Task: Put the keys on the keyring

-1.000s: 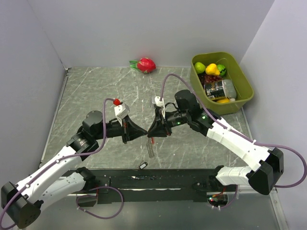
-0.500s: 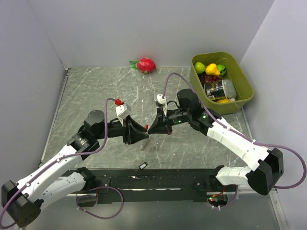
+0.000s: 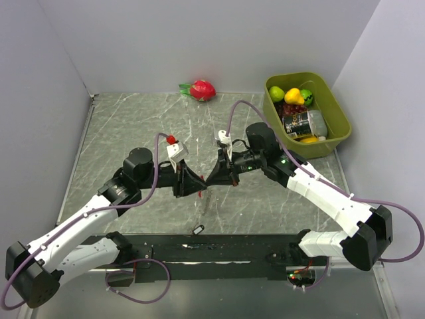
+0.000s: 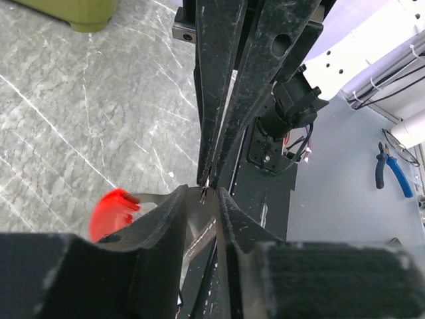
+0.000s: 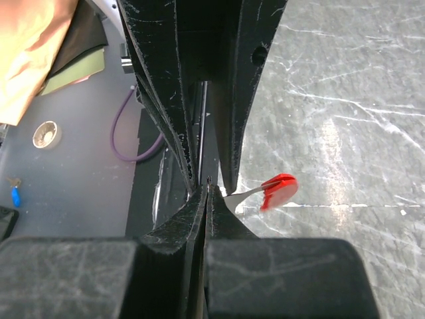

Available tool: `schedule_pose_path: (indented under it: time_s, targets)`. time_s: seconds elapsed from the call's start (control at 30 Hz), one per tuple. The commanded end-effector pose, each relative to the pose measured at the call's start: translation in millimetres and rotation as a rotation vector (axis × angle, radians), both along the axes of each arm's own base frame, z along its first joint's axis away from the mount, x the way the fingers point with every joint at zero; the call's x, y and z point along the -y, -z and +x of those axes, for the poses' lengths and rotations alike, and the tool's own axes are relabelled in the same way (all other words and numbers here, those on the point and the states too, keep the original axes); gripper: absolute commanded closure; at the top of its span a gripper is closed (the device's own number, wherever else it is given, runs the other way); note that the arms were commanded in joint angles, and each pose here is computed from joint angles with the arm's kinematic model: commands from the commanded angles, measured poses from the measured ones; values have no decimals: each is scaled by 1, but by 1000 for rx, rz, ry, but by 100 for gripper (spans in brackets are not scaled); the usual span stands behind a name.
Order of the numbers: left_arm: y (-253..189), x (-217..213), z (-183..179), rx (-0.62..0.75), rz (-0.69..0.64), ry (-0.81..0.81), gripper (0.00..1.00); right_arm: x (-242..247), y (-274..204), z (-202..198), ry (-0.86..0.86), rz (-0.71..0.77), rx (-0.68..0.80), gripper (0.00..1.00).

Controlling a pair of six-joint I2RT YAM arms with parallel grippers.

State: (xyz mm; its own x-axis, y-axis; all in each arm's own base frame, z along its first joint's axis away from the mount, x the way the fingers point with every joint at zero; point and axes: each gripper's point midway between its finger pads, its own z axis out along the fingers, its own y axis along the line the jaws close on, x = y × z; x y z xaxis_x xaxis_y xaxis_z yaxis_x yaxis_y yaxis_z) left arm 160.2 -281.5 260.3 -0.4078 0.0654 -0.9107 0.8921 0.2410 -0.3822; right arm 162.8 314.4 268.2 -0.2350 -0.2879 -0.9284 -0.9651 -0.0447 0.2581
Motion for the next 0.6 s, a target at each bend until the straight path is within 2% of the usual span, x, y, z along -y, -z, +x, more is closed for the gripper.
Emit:
schedule_pose_path:
  time_s: [0.0, 0.07, 0.1, 0.13, 0.23, 0.33, 0.37, 0.47, 0.57]
  targets:
    - [-25, 5, 7, 63, -34, -3, 75, -3, -26, 1, -34, 58, 64, 100]
    - [-22, 7, 8, 57, -28, 2, 83, -3, -26, 0, -37, 57, 60, 100]
    - [-23, 7, 8, 58, -26, 9, 92, -3, -26, 0, -35, 57, 61, 100]
    - [-21, 8, 9, 54, -20, 10, 96, -3, -26, 2, -24, 56, 64, 100]
    - [-20, 6, 8, 62, -21, -1, 99, -2, -31, 7, 13, 70, 83, 97]
    - [-25, 1, 10, 97, -57, -44, 99, 5, -43, 19, 132, 122, 67, 63]
    - [-27, -1, 11, 109, -70, -60, 99, 9, -68, 19, 165, 205, 96, 45]
    - [-36, -9, 12, 154, -139, -121, 99, 24, -85, 20, 242, 301, 152, 19]
    - [-36, -16, 12, 187, -202, -167, 99, 36, -83, 28, 330, 311, 198, 7]
